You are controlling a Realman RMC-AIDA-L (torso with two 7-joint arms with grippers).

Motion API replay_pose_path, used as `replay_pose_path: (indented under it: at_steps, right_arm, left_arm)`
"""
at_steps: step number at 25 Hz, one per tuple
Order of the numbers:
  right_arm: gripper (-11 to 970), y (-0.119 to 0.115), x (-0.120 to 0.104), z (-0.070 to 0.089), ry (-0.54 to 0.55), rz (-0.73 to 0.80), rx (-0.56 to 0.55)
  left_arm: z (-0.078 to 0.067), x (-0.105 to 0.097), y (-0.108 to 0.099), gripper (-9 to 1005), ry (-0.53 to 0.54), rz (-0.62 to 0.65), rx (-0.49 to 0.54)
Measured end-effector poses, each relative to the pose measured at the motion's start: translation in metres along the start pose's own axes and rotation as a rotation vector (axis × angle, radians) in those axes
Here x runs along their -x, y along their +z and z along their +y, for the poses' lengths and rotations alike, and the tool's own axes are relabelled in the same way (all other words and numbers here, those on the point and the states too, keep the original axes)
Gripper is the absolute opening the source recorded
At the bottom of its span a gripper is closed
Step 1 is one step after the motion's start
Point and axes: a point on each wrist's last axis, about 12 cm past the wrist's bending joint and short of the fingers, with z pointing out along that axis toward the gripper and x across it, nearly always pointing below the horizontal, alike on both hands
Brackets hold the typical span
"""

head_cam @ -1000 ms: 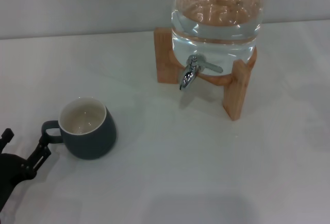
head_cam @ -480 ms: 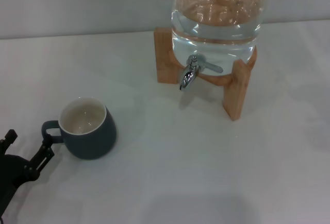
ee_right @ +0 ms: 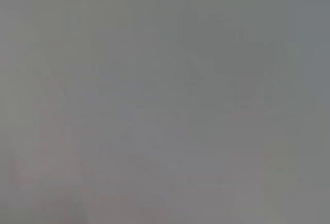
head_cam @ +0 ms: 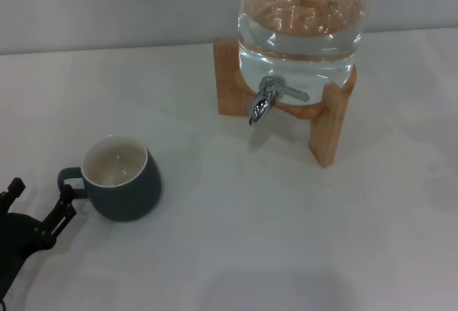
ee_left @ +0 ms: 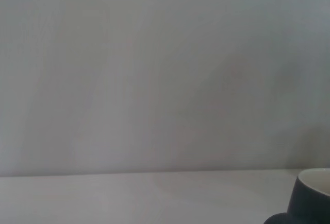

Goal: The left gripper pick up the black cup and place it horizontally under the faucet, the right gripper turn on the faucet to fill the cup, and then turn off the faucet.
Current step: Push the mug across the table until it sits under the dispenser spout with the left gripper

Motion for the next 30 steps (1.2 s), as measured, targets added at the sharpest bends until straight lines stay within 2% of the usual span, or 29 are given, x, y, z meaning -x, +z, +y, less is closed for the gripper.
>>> replay_pose_path:
  at_steps: [17, 30]
  right_arm:
    - [842, 0.000, -0.001, 0.000, 0.001, 0.003, 0.001]
    - [842, 0.003, 0.001, 0.001, 0.000, -0.006, 0.008]
  left_arm:
    - [0.004, 0.008, 0.014, 834, 0.007, -0.025, 0.011]
    - [0.005, 0.005, 0.016, 832, 0.008, 0.010, 0.019]
